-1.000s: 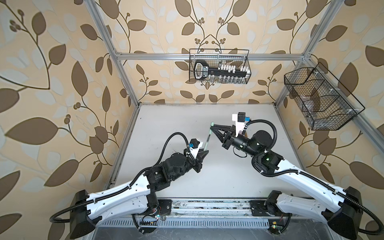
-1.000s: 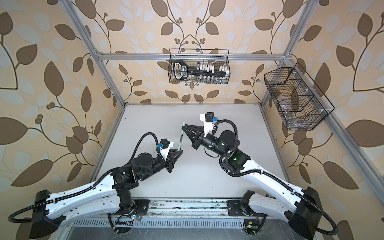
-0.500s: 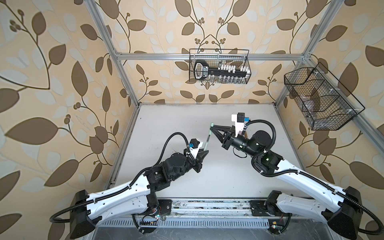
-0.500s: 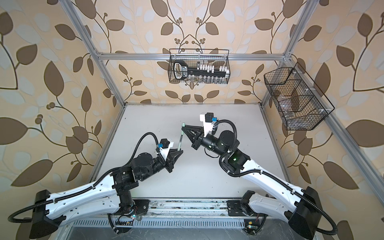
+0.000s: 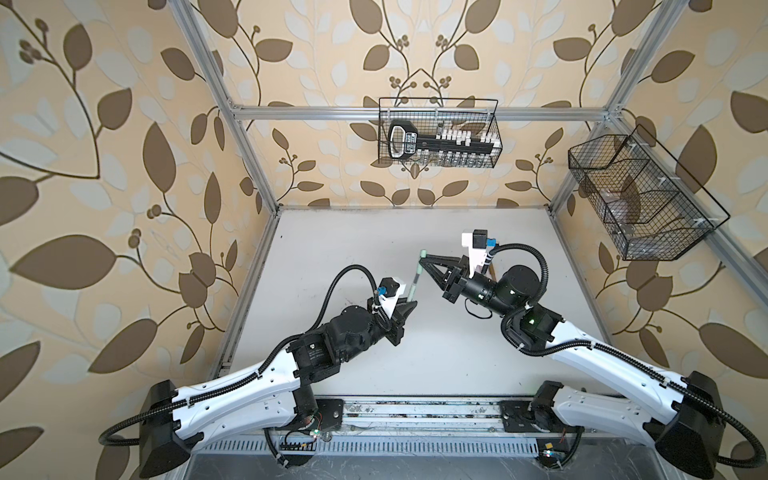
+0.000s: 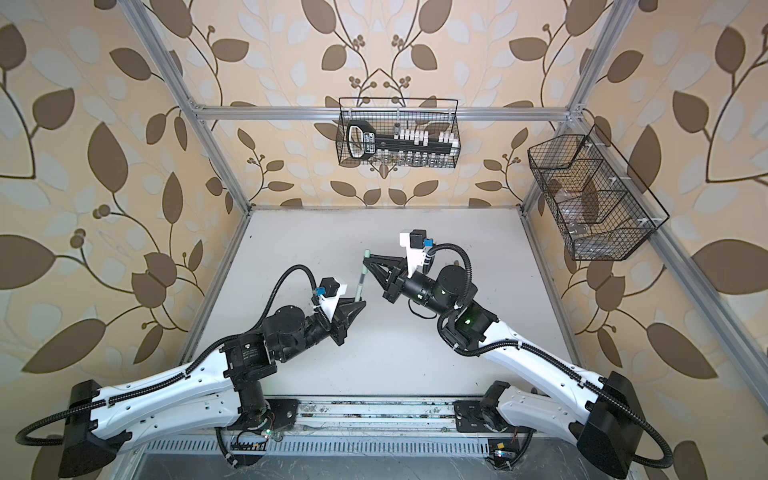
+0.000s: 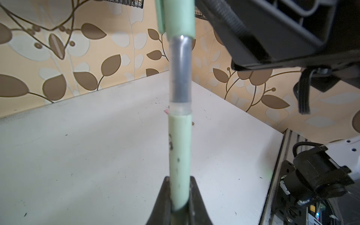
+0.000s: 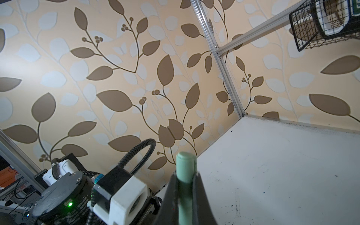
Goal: Insert the pens into the pen caps
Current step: 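Lower the cap onto the pen nib with the right gripper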
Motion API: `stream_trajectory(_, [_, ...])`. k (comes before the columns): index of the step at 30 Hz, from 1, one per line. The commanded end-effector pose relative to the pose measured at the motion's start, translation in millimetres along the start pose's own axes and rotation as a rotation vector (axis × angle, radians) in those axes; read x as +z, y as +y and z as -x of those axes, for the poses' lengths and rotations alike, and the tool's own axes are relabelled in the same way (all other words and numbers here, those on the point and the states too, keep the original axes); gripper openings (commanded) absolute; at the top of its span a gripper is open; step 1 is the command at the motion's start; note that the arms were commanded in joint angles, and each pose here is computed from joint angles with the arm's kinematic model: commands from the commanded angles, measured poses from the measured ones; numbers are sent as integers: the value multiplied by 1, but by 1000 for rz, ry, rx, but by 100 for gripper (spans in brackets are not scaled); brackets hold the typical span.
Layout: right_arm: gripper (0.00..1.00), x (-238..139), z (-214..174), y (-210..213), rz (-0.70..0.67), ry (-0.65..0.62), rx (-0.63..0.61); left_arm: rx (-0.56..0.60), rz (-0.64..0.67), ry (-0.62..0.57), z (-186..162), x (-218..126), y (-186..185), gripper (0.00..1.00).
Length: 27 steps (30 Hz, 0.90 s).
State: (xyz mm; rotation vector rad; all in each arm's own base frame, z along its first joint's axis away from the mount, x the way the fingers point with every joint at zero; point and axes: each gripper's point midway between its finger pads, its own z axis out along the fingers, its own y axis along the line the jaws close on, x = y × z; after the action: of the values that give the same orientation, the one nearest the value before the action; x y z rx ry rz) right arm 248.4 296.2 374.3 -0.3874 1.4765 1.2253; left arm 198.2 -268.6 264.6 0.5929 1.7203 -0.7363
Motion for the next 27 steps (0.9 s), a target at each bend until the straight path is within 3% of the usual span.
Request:
stream_trajectory(1, [0, 0, -1, 3, 18, -8, 5, 2, -28, -67, 28, -4, -9, 0])
stream_trajectory(21, [0, -3, -11, 2, -9, -19, -18, 35, -61, -87, 48, -3, -19, 0])
stream_trajectory(27, [0, -4, -24, -2, -29, 29, -41, 31, -39, -144, 67, -14, -15, 0])
